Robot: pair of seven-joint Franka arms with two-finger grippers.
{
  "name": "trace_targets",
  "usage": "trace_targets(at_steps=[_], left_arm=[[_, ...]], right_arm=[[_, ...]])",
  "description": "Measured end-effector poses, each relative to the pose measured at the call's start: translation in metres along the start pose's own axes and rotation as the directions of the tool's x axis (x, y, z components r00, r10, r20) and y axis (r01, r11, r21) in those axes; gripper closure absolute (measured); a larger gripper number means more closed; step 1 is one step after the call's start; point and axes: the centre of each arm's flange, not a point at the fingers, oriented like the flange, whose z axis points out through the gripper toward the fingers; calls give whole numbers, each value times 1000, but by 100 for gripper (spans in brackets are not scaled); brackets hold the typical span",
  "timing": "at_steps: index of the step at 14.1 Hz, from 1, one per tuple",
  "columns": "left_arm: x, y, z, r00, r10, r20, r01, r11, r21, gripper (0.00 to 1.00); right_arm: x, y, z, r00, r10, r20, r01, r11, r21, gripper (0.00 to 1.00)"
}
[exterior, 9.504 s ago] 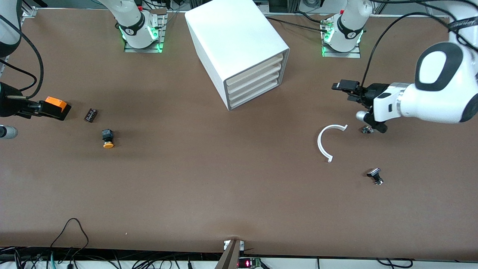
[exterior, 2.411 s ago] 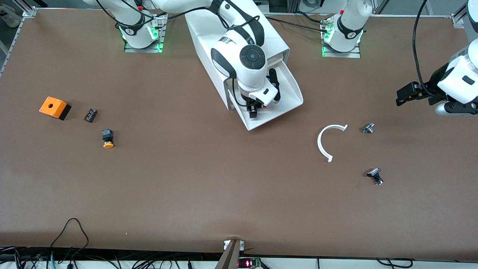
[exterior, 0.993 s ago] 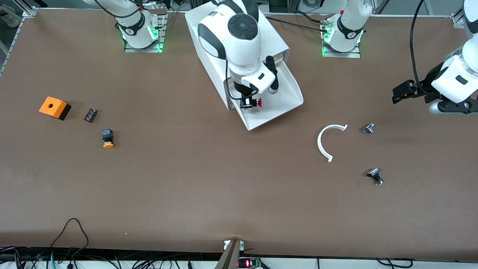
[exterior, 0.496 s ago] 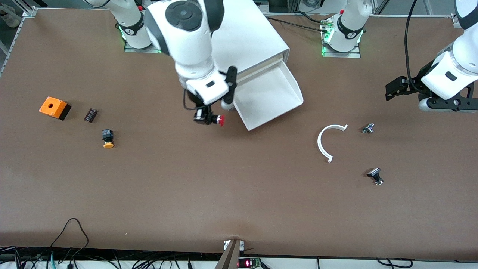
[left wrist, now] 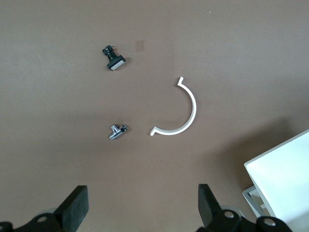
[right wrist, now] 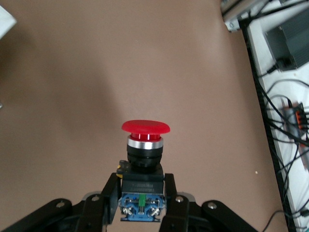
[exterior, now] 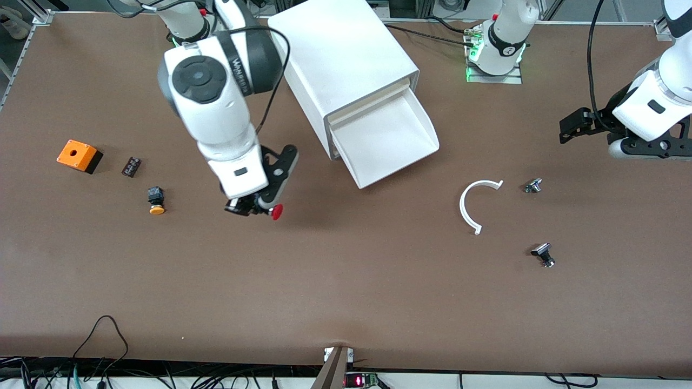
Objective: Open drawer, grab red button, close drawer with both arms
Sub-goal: 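Lift the red button out of the drawer with the right gripper, then carry the red button beside the yellow button while the left gripper returns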
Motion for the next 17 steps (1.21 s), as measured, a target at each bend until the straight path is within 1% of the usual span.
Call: trace_targets(at_steps=[4,6,10,11,13,15,17], left_arm=[[1,-9,0,1000,-18,1,18,1000,-1,0],[1,-13,0,1000,-23,2,23,1000,-1,0],[4,-17,5,999,-32,10,32,999,-1,0],[7,-18,6,999,-35,10,35,999,0,0],[16,-18,6,999,-36,7,36,999,0,0],[24,-18,12,999,-36,14,36,999,2,0],[30,-16,22,999,-34,31,34,999,4,0]], right_arm=[[-34,35,6,994,106,12,-106,994,-2,59],[-42,42,11,985,174,19,-174,985,-1,59],[-56,55,31,971,235,48,-235,972,7,59],[-61,59,39,964,261,60,-262,965,10,59],[-69,65,58,937,339,87,-341,940,13,59],[-72,66,80,915,387,115,-391,920,16,59],[-79,62,111,880,457,127,-462,887,9,59]])
